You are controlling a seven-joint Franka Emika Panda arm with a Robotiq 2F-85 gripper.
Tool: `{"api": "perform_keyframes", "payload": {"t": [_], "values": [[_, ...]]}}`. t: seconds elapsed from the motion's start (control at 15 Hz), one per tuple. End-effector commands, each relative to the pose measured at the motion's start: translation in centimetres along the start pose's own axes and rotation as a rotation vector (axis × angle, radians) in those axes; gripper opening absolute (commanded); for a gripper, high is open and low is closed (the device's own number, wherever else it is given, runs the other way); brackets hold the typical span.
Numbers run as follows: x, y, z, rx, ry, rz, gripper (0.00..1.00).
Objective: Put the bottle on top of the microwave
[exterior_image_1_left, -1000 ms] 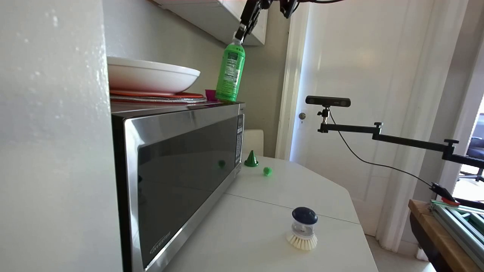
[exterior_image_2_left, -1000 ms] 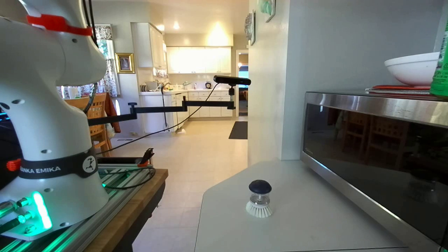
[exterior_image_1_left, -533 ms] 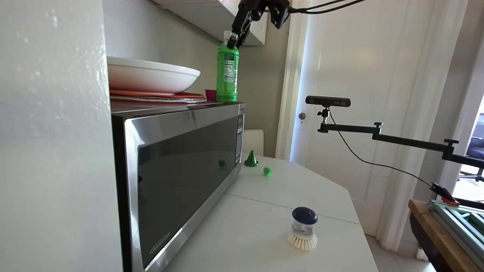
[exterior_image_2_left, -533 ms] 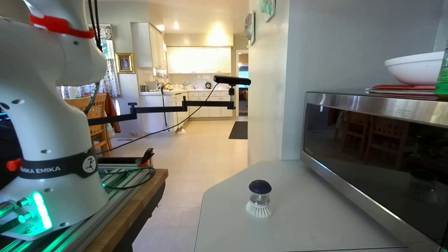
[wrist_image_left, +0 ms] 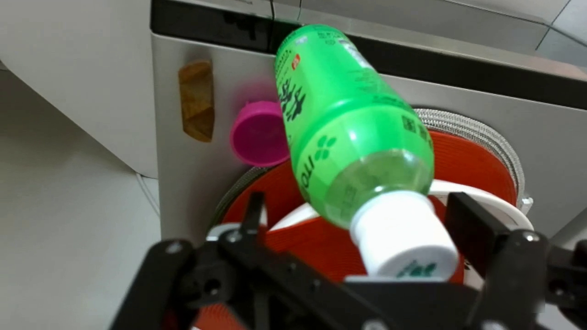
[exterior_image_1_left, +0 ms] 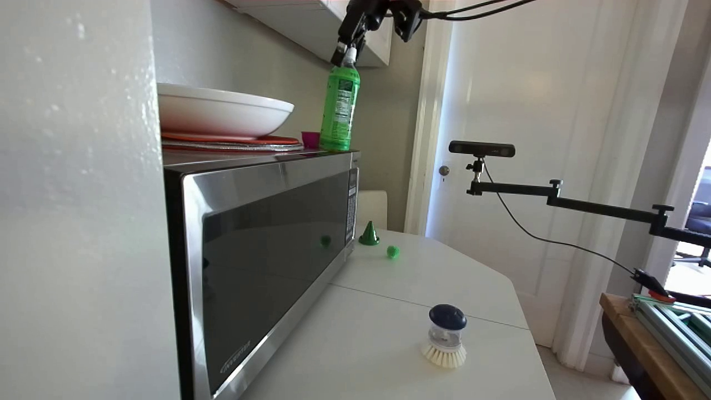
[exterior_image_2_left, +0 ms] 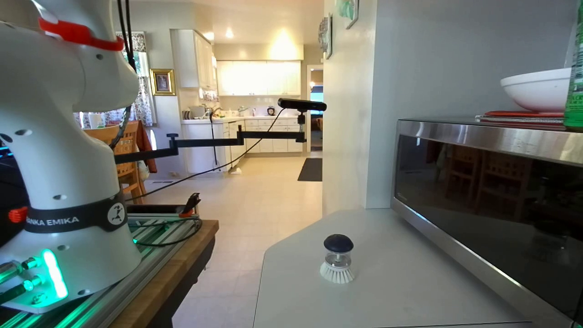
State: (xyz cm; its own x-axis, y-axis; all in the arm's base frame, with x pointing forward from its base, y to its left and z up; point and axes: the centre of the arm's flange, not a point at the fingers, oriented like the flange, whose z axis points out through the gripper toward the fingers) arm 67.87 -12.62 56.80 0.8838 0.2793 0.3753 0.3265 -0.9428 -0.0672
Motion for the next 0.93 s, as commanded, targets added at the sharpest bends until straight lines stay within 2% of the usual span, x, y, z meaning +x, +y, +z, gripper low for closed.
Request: {"api": "perform_keyframes", "payload": {"t": [0.0,0.53,0.67,0.87], "values": [[0.4,0.2,-1.1,-0.027,-0.007,0.000,1.00],[0.8,-0.6,-6.9,-0.070,0.076,-0.028,1.00],[0.9,-1.3,-8.9,-0.050,0.091,-0.030,1.00],[-0.9,-3.0,-12.1,-0.012,0.072,-0.048,1.00]]}}
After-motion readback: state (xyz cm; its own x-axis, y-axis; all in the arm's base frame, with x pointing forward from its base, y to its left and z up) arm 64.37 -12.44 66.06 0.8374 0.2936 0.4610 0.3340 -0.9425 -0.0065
